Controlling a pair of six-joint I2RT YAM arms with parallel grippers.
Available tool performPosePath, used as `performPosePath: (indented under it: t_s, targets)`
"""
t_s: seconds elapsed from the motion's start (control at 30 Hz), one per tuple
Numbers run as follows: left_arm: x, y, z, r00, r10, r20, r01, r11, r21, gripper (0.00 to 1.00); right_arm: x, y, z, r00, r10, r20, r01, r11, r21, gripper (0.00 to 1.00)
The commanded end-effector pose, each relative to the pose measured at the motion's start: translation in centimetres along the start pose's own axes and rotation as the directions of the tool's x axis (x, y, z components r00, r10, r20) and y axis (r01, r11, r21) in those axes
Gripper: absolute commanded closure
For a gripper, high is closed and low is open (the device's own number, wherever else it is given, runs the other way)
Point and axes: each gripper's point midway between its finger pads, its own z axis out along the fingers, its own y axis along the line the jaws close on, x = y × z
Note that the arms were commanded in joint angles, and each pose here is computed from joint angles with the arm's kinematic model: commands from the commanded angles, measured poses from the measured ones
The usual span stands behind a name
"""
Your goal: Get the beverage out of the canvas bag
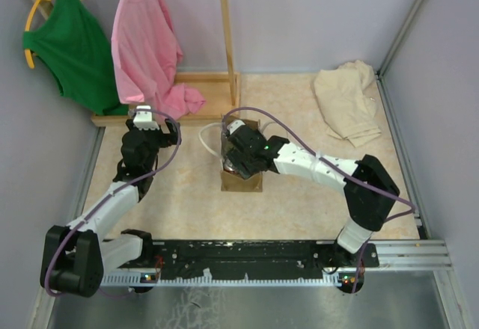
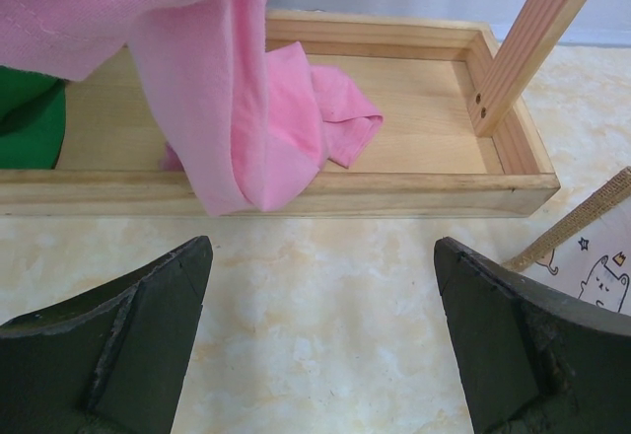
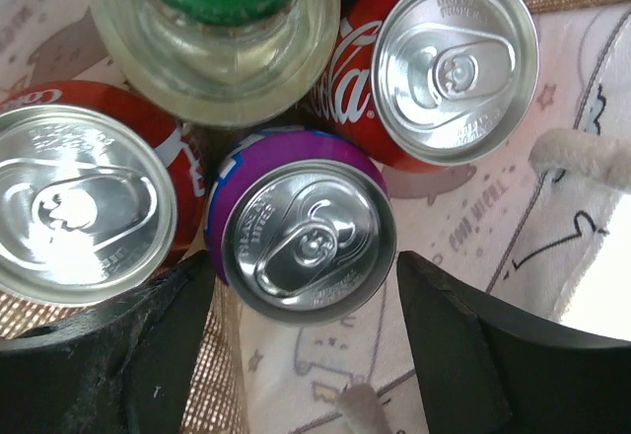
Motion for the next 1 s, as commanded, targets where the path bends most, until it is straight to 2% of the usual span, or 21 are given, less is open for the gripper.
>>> performPosePath:
  t_s: [0.0,0.43,0.7,0.8,0.83,0.87,0.9,0.97]
  targets:
    - [-1.6,-0.2,0.3,0.999,-0.007,0.04,0.007,1.0,-0.001,0.0,-0.4,0.1,0.9,1.0,-0.027,-0.01,0.027,1.0,0.002,0.27]
    - [-1.4,-0.5,0.4,0.999,-0.009,0.032,0.008,1.0,0.015,0.0,-0.2,0.8,2.7,1.0,0.018,-0.007,-0.018,0.999,-0.037,0.28]
    - [-1.3,-0.7,0.4,0.999,-0.014,0.029,0.014,1.0,0.026,0.0,0.1,0.9,3.1,1.0,0.024,-0.017,-0.025,0.999,-0.042,0.6]
    - [-1.2,-0.8,0.4,0.999,-0.018,0.027,0.017,0.999,0.031,0.0,0.3,0.9,3.1,0.999,0.02,-0.028,-0.021,0.999,-0.041,0.65]
    - [-1.2,-0.9,0.5,1.0,-0.018,0.025,0.017,0.999,0.033,0.0,0.5,1.0,3.1,0.999,0.017,-0.036,-0.018,0.999,-0.041,0.7]
    - [-1.2,-0.9,0.5,1.0,-0.019,0.025,0.018,0.999,0.035,0.0,0.5,0.7,3.1,0.999,0.018,-0.038,-0.02,0.999,-0.029,0.92]
    - [-1.1,-1.0,0.5,1.0,-0.019,0.024,0.018,0.999,0.037,0.0,0.5,0.5,3.1,0.999,0.024,-0.038,-0.024,1.0,-0.012,1.0]
    - [-1.1,-1.0,0.5,1.0,-0.02,0.022,0.02,0.999,0.039,0.0,0.4,0.4,2.8,0.999,0.025,-0.032,-0.025,1.0,-0.011,1.0]
